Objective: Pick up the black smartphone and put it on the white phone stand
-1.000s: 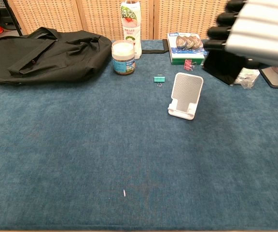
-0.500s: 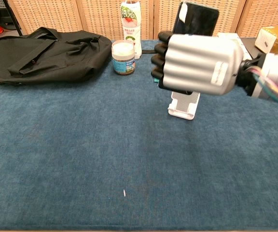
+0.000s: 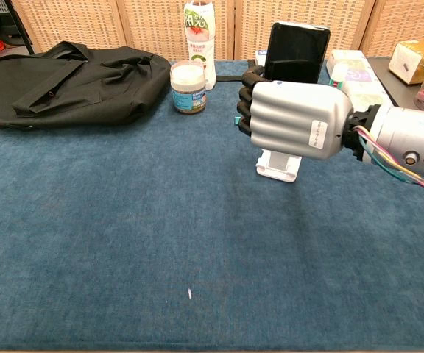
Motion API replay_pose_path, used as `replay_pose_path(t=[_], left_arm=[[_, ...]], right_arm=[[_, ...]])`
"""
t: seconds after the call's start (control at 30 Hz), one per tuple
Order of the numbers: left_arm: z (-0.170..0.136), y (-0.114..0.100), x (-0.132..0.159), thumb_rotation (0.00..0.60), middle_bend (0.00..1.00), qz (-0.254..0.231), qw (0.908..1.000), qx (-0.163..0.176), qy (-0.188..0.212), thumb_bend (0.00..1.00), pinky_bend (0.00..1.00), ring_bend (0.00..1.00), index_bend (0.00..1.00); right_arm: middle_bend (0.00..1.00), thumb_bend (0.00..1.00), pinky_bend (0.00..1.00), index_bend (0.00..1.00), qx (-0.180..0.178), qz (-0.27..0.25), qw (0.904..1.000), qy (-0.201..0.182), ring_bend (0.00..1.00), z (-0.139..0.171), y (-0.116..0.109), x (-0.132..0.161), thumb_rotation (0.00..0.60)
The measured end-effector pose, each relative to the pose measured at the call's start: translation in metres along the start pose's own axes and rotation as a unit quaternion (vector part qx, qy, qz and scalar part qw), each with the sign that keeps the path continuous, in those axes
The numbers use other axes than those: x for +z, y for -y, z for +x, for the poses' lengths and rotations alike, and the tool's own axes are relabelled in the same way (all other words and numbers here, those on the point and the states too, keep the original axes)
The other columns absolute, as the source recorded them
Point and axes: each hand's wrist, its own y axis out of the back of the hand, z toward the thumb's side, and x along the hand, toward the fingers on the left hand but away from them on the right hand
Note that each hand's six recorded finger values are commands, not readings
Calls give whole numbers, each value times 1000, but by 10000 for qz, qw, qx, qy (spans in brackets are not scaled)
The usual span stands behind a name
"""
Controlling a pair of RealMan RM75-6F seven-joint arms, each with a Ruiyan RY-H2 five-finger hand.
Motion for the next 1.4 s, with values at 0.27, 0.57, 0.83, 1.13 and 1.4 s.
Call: replay_pose_path(t=[0.27,0.57,0.83,1.13,1.4], left_arm=[[0,0,-1,600,0,-15,10000,-8,-26,0,0,0,0],[1,-1,-2,600,0,-54,10000,-28,-28,0,0,0,0],[1,-1,-2,600,0,-53,10000,-27,-25,0,0,0,0],[1,-1,-2,600,0,-39,10000,-11,-34,0,0,0,0],[1,0,-2,600,0,-29,10000,-22,-40,0,0,0,0]], right_arm=[[505,363,347,554,74,258,9996,35,381,1,-3,16,600],[505,363,347,554,75,389,9991,-141,379,0,-4,34,600],[504,358,348,554,162,403,9988,-215,374,3,-2,43,600],[494,337,347,554,175,348,9988,-305,368,4,-2,54,600],[210,241,343,297,221,282,9989,-303,168,8,4,58,600]])
